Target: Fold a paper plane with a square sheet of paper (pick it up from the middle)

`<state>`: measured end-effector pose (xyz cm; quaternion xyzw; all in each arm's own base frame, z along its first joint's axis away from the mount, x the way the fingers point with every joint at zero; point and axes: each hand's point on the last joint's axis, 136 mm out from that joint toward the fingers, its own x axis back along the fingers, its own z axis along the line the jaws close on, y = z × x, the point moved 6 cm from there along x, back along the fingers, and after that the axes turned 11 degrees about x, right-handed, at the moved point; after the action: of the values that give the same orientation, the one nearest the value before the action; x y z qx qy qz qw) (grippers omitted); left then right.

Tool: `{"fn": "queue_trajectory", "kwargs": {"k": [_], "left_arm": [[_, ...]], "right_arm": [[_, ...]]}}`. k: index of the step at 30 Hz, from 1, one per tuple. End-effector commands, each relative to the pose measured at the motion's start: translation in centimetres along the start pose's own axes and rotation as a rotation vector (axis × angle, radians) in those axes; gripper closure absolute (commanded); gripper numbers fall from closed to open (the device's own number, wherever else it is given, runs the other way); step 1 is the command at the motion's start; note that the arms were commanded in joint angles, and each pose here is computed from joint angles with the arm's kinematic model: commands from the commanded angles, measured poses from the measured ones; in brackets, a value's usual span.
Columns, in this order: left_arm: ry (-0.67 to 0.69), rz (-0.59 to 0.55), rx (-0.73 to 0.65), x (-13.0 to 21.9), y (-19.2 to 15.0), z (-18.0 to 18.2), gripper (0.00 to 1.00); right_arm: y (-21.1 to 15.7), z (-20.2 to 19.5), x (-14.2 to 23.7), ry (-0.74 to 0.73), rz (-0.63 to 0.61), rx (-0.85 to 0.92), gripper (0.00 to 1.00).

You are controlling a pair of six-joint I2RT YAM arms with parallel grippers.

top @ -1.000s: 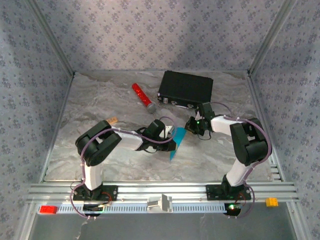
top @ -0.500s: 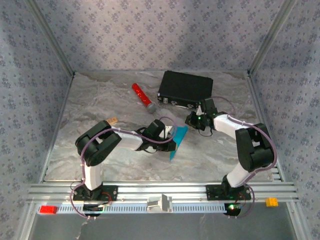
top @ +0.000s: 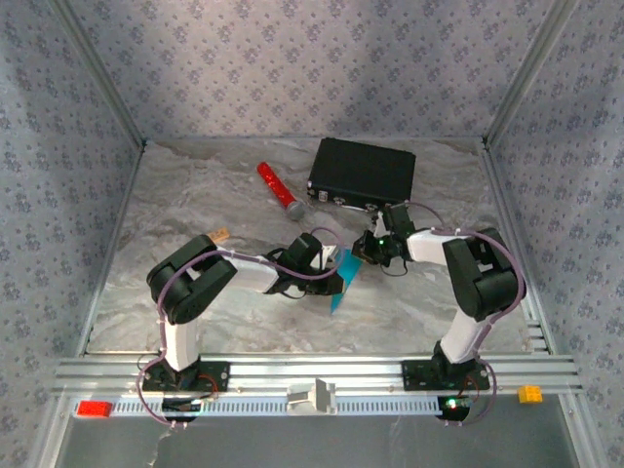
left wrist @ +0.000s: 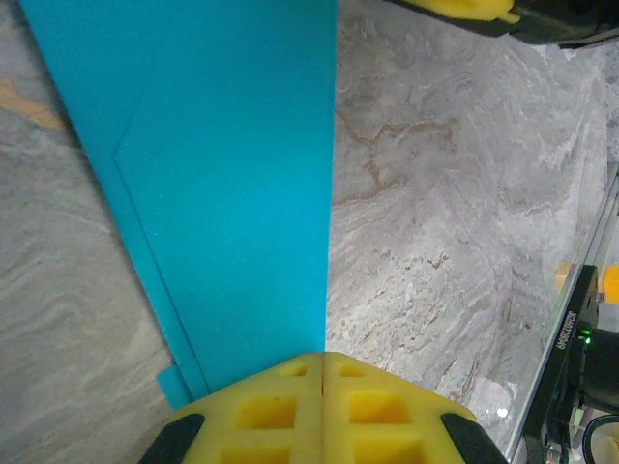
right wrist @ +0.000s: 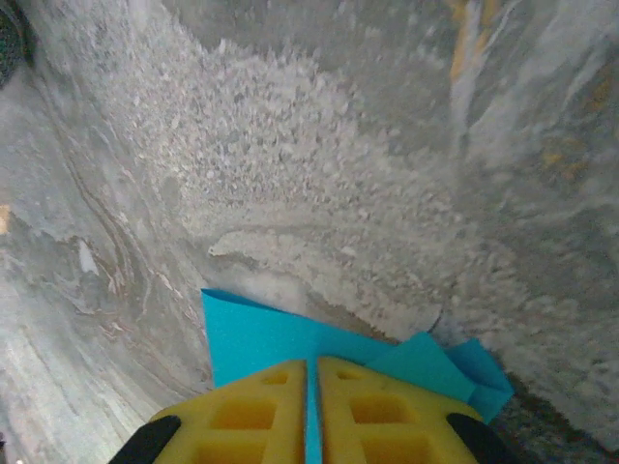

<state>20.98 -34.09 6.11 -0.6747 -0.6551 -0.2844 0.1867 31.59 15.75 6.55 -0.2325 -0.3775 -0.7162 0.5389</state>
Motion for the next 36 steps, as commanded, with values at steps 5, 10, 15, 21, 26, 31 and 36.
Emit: {"fn": "queue_trajectory", "kwargs": {"k": [5, 10, 15, 21, 26, 31, 36], "left_arm": [[0.13, 0.109, 0.087, -0.4, -3.1, 3.3, 1.0], [0.133, 0.094, 0.09, -0.3, -2.9, 3.2, 1.0], [0.121, 0.083, 0.09, -0.4, -2.7, 2.9, 1.0], [0.119, 0.082, 0.094, -0.4, -2.5, 2.7, 1.0], [0.117, 0.081, 0.093, -0.4, -2.5, 2.6, 1.0], [0.107, 0.08, 0.094, -0.3, -2.5, 2.5, 1.0], [0.048, 0.068, 0.069, 0.7, -2.1, 0.4, 1.0]], "right_arm": [[2.2, -2.1, 1.8, -0.013, -0.1, -0.03, 0.85], [2.3, -0.2, 4.7, -0.01, -0.16, 0.008, 0.83], [0.4, 2.1, 4.9, 0.024, -0.129, 0.058, 0.81], [-2.4, 3.5, 2.4, 0.093, 0.036, 0.088, 0.88], [-3.5, 3.4, 0.8, 0.08, 0.089, 0.077, 0.92], [-4.5, 2.4, -0.5, 0.062, 0.13, 0.045, 0.93], [-6.0, -0.9, -0.7, -0.137, 0.158, 0.011, 0.95]]}}
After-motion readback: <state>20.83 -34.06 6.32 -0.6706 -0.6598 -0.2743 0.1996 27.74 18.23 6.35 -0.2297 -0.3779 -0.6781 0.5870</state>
